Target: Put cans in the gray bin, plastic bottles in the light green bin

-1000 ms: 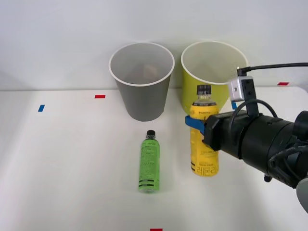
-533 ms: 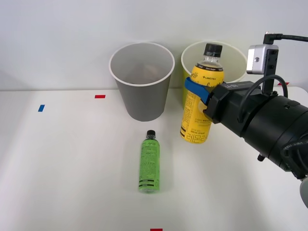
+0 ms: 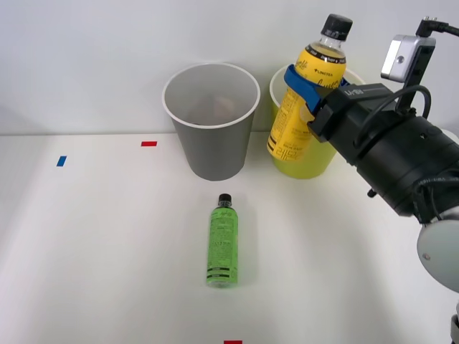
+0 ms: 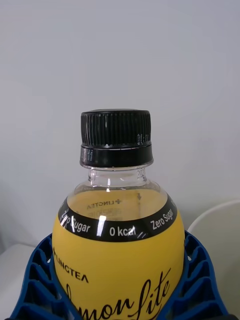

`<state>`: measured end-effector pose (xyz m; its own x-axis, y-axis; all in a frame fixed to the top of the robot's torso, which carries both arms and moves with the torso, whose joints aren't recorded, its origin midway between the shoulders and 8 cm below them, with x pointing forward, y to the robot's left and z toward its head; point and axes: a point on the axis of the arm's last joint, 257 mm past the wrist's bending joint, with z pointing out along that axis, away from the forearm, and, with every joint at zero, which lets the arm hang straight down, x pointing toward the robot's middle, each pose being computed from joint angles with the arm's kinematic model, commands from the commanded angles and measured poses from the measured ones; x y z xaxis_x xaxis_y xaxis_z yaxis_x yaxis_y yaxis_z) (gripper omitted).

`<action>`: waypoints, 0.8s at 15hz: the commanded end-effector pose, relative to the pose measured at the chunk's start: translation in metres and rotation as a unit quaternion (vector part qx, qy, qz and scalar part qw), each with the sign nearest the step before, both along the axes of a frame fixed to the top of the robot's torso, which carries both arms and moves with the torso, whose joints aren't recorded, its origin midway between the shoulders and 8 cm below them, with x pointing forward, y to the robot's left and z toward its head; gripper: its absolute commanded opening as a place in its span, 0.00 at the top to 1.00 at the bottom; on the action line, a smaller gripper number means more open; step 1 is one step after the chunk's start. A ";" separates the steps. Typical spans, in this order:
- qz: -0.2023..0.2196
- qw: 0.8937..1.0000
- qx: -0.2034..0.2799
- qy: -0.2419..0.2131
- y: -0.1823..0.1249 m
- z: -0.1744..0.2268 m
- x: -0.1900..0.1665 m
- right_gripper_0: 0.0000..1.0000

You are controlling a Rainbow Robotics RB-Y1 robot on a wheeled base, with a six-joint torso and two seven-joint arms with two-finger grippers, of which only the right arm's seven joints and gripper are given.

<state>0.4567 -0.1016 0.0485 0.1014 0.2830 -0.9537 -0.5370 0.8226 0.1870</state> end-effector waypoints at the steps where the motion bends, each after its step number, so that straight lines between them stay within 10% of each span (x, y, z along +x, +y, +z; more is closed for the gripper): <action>1: -0.021 1.000 -0.002 -0.017 -0.012 0.014 0.030 1.00; 12: -0.114 0.993 0.007 -0.037 -0.058 0.038 0.160 1.00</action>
<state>0.6072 -0.1535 0.0838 0.2243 0.2725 -0.9357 -0.3694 0.9122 0.1771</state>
